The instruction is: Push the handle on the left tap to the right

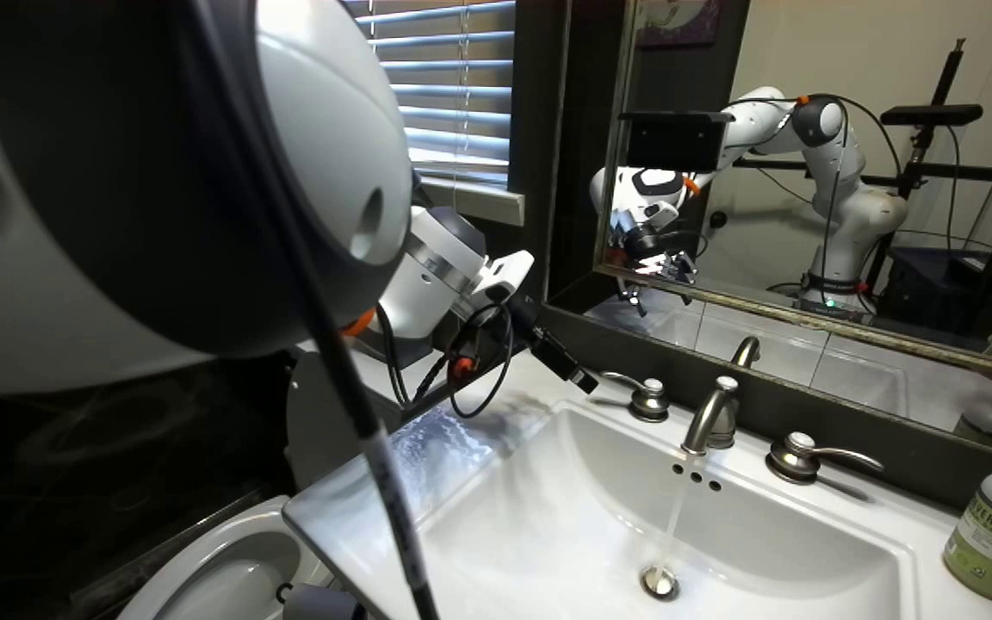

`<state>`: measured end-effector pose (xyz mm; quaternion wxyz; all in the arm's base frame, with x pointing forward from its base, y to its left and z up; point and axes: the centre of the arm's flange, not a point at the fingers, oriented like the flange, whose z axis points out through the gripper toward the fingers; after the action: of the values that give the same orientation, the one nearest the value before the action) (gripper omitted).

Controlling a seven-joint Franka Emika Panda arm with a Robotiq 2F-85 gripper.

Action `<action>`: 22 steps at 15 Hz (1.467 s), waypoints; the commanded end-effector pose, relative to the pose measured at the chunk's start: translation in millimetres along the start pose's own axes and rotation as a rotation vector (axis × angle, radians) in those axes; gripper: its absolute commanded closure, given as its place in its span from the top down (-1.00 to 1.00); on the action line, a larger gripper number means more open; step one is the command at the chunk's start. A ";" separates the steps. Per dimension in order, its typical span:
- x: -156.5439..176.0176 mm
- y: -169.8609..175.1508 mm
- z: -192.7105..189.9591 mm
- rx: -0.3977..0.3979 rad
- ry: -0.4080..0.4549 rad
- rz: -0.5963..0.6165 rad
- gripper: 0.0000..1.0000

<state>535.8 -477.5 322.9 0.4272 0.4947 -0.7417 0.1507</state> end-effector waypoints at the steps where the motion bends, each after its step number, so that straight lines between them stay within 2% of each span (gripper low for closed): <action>1: -5.9 8.4 -12.5 0.047 0.002 -0.050 1.00; 5: -22.3 17.1 -43.4 0.135 -0.024 -0.178 1.00; 11: -56.5 45.3 -93.3 0.265 -0.079 -0.444 1.00; 22: -74.7 103.7 -151.8 0.308 -0.181 -1.004 1.00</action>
<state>547.2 -308.6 361.0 0.3306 0.8229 -0.4612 0.0294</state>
